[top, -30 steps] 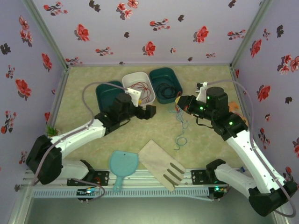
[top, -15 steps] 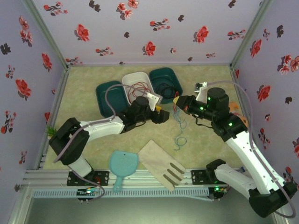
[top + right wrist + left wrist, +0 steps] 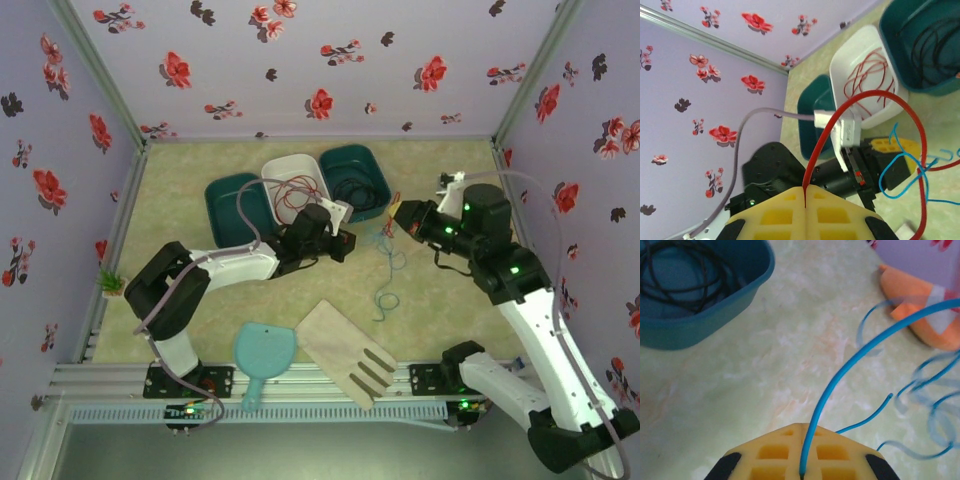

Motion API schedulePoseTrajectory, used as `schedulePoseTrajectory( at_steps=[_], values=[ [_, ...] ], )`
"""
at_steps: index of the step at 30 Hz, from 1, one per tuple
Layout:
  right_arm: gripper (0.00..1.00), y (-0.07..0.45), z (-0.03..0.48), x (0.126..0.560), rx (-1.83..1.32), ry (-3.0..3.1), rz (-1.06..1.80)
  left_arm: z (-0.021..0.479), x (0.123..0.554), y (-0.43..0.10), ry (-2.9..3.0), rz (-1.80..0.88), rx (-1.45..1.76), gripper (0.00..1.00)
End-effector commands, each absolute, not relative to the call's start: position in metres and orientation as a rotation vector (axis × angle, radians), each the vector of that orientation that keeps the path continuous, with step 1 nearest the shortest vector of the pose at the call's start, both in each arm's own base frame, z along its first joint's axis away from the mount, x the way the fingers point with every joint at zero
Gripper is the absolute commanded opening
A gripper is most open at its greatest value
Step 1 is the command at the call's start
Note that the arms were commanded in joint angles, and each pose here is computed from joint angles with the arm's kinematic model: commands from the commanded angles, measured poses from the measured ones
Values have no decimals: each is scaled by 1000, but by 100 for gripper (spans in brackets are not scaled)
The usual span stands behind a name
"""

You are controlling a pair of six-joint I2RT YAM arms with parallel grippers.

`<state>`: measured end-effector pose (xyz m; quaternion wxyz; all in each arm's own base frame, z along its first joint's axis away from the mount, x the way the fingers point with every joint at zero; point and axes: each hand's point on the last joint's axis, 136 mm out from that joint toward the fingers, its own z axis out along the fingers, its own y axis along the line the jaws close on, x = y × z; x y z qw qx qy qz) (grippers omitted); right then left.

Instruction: Untangle the cables

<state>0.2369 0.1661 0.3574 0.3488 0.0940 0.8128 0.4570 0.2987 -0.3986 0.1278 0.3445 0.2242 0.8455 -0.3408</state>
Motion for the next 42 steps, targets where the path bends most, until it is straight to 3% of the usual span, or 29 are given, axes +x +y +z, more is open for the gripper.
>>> schedulePoseTrajectory(
  at_steps=[1,12,29,35,42],
  values=[
    [0,134,387,221,214,2059,991,104,288,-380,2298,-775,607,0],
    [0,75,448,200,279,1917,676,57,264,-339,2479,-598,632,0],
    [0,33,538,163,249,1705,519,33,243,-316,2559,-485,696,0],
    [0,39,533,176,235,1736,504,38,245,-321,2547,-497,688,0],
    [0,86,510,210,109,1849,643,65,245,-328,2487,-535,704,0]
  ],
)
